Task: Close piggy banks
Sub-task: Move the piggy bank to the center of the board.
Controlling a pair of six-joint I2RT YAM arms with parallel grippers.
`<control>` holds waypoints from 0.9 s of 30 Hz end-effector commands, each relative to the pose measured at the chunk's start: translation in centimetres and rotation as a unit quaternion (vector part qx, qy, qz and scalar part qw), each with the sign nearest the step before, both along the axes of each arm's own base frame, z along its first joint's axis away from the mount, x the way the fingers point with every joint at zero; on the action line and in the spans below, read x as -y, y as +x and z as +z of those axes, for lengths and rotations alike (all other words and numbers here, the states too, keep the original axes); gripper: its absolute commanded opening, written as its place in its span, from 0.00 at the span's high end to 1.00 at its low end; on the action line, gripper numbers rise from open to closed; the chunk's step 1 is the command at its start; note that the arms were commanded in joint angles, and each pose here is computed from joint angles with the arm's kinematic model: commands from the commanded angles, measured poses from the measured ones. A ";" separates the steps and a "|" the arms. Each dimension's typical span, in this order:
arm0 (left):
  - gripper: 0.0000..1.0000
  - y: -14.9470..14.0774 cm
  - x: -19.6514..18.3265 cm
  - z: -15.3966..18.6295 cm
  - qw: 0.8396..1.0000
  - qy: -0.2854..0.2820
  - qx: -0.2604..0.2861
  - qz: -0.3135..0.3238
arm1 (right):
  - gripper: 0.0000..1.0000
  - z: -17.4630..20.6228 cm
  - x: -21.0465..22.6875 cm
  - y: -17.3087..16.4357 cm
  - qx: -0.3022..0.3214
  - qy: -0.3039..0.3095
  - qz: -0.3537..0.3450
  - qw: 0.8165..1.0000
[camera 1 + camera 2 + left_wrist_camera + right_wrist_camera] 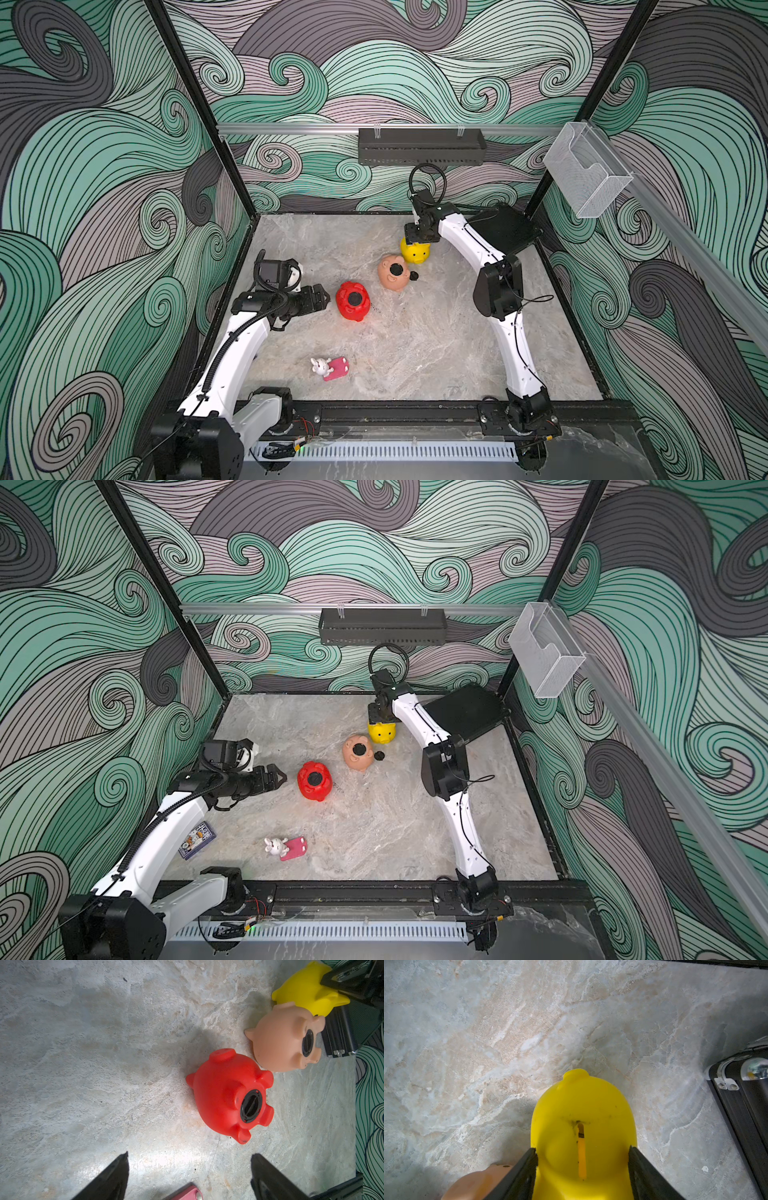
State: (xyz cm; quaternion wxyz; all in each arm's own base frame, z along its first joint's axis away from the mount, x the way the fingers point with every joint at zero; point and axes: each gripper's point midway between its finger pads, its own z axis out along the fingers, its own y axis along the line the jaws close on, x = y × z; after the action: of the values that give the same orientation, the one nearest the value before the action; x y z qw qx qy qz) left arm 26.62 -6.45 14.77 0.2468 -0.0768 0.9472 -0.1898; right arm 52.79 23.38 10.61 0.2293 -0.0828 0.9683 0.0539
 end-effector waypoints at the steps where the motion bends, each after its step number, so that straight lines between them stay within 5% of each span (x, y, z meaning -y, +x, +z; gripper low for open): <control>1: 0.09 0.4 0.4 1.1 1.000 -0.002 0.012 -0.011 | 0.32 -1.9 0.7 -3.4 -0.073 -0.010 -0.006 0.997; 27: 0.09 0.4 0.6 1.2 1.000 -0.003 0.013 -0.015 | 0.35 -2.2 1.1 -8.1 -0.147 -0.007 0.009 0.989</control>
State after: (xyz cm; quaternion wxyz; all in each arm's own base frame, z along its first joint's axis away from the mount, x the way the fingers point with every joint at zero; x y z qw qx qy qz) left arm 26.57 -6.64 14.77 0.2462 -0.0731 0.9474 -0.1909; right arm 48.46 23.02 10.70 0.1647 -0.0751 0.9807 0.0743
